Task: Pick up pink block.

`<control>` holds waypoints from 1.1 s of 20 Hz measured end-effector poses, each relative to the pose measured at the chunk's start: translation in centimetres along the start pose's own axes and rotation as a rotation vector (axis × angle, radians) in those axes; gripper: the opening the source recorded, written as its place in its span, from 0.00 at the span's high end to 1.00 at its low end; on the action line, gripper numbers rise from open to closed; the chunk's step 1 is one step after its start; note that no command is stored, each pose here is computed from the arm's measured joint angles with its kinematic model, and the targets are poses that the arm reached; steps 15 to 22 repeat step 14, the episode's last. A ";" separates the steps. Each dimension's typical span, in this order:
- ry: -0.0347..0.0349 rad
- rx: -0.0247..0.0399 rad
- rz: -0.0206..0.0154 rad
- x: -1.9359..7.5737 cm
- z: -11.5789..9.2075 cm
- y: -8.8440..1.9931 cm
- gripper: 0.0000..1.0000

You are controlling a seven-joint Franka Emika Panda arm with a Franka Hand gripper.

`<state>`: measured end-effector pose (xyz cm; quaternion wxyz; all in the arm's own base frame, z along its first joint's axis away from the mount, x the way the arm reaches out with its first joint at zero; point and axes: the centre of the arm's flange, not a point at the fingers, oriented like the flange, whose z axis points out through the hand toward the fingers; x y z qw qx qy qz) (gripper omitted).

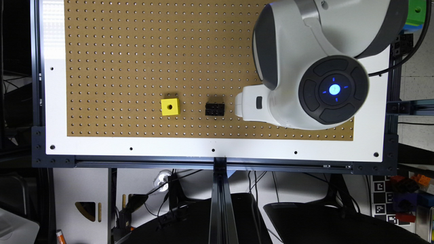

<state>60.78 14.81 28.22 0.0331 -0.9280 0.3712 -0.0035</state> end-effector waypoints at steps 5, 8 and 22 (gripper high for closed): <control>0.0170 -0.0026 -0.0015 -0.28 -4.0 0.1 1.00; 0.0185 -0.0053 -0.0017 -0.36 -4.6 0.2 1.00; 0.0171 -0.0069 -0.0014 -0.35 -4.5 0.2 1.00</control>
